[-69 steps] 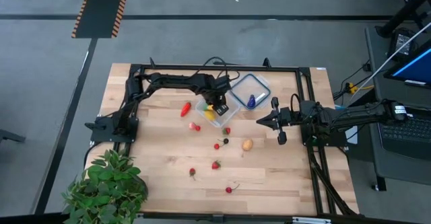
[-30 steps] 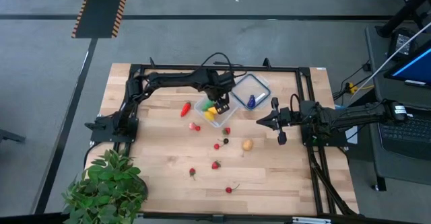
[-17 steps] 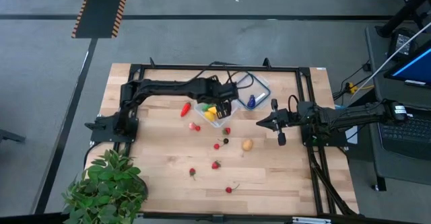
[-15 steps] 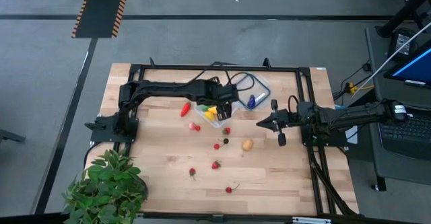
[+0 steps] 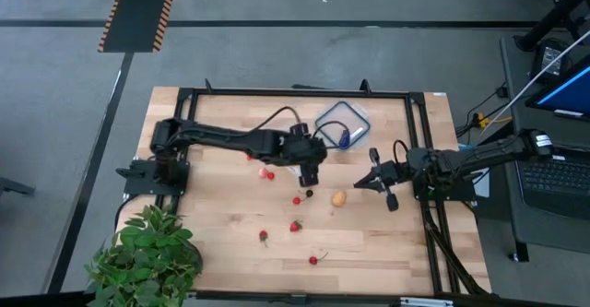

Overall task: Pick and placing Produce into tupperware
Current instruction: Put the brown potato into the transparent container

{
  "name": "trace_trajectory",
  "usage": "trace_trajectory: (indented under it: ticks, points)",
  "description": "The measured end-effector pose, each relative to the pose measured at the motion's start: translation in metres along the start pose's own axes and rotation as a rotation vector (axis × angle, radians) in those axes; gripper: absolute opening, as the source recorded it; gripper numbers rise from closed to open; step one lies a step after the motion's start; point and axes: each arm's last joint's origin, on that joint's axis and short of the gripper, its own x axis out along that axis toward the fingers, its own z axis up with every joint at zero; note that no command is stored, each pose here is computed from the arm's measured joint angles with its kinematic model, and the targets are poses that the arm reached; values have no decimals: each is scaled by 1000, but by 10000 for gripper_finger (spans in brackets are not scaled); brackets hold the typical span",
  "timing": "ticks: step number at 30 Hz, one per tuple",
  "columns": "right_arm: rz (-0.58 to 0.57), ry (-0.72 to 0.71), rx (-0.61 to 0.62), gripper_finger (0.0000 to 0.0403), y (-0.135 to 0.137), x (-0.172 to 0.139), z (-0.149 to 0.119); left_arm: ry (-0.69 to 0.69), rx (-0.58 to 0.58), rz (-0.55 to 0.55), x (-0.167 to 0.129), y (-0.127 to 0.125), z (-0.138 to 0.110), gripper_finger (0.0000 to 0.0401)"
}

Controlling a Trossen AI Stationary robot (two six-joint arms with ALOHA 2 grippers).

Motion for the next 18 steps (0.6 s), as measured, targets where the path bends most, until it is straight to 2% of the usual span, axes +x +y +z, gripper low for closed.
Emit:
trace_trajectory:
  ticks: [7, 14, 18]
  points:
    - [13, 6, -9, 5, 8, 1, 0, -174, -44, -49, -27, -6, -46, 229]
    - [14, -1, 2, 21, 8, 1, 0, -376, -77, -121, -61, -11, -91, 231]
    - [16, 3, 17, 18, 8, 1, 0, -444, -85, -153, -75, -11, -117, 228]
